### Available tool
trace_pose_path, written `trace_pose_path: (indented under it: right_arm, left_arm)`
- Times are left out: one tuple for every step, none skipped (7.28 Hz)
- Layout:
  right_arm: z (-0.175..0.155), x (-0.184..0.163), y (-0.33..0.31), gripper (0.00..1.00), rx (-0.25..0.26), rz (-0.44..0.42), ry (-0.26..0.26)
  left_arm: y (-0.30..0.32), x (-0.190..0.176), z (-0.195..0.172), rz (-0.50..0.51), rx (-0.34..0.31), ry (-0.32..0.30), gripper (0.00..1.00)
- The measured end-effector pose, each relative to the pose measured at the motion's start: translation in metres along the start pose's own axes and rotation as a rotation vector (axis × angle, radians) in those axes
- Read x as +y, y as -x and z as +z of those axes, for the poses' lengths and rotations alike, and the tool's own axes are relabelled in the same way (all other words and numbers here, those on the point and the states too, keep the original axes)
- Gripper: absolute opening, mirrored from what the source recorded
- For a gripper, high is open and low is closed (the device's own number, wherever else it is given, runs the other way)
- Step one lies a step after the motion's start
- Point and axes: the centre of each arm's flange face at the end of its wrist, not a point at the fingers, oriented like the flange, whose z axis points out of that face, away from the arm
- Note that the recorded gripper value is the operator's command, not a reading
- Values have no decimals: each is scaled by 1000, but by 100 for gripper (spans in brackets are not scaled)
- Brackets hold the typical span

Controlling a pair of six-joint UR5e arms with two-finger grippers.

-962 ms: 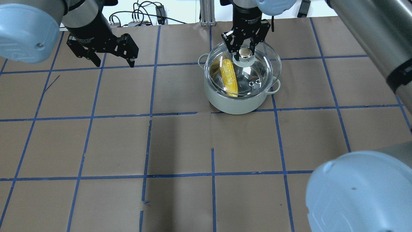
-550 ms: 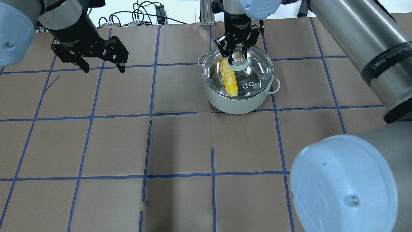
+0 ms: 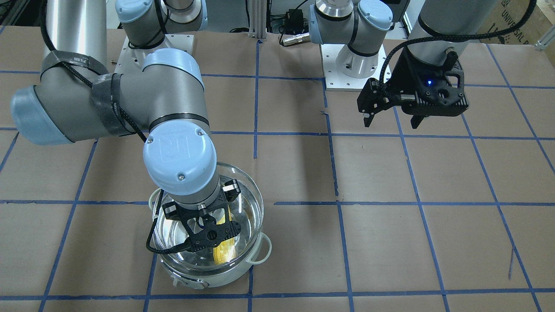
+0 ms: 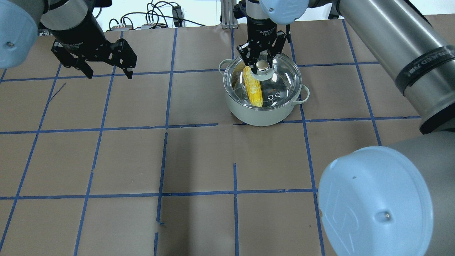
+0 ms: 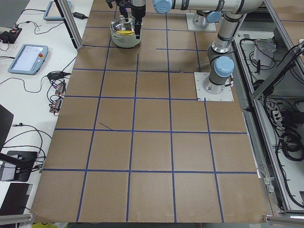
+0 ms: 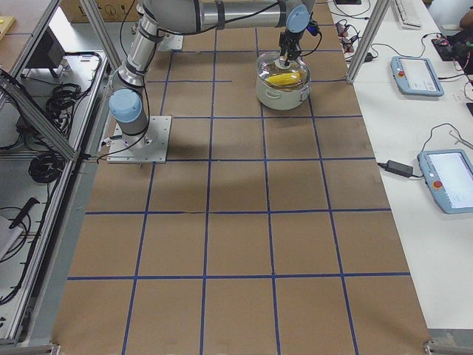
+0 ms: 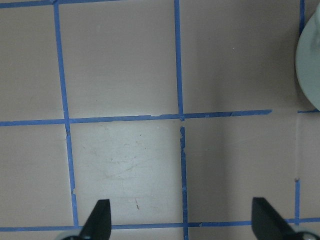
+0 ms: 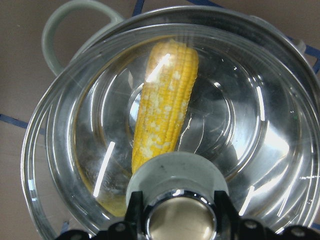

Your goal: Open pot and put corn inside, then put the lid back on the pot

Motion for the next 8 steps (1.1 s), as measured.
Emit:
trace_pose_path:
  right_arm:
    - [2,-2,0,29,0,-2,1]
    - [3,-4,-1,30,1,-4,0]
    - [3,-5,-1,30,1,-5,-3]
    - [3,-6,-1,31,0,-5,-6]
    - [2,-6,-1,38,-2,-6,-9]
    - [2,-6,0,60,-3,-6,-11]
    - [2,-7,-1,76,-2,-4,-12]
    - [2,-7,-1,95,1,-2,-14]
  left_arm:
    - [1,0,-1,1,1,-1,100]
    - [0,-1,-3,7,17,-5,100]
    - [-1,-1,-5,26,25,-10,100]
    - [-1,-2,-6,48,28,-13,100]
    - [-1,-1,-6,60,34,-13,100]
    - [-3,0,-7,64,52,-18,100]
    - [-3,-1,-9,57,72,-22,100]
    - [-1,-1,-9,36,80,-15,100]
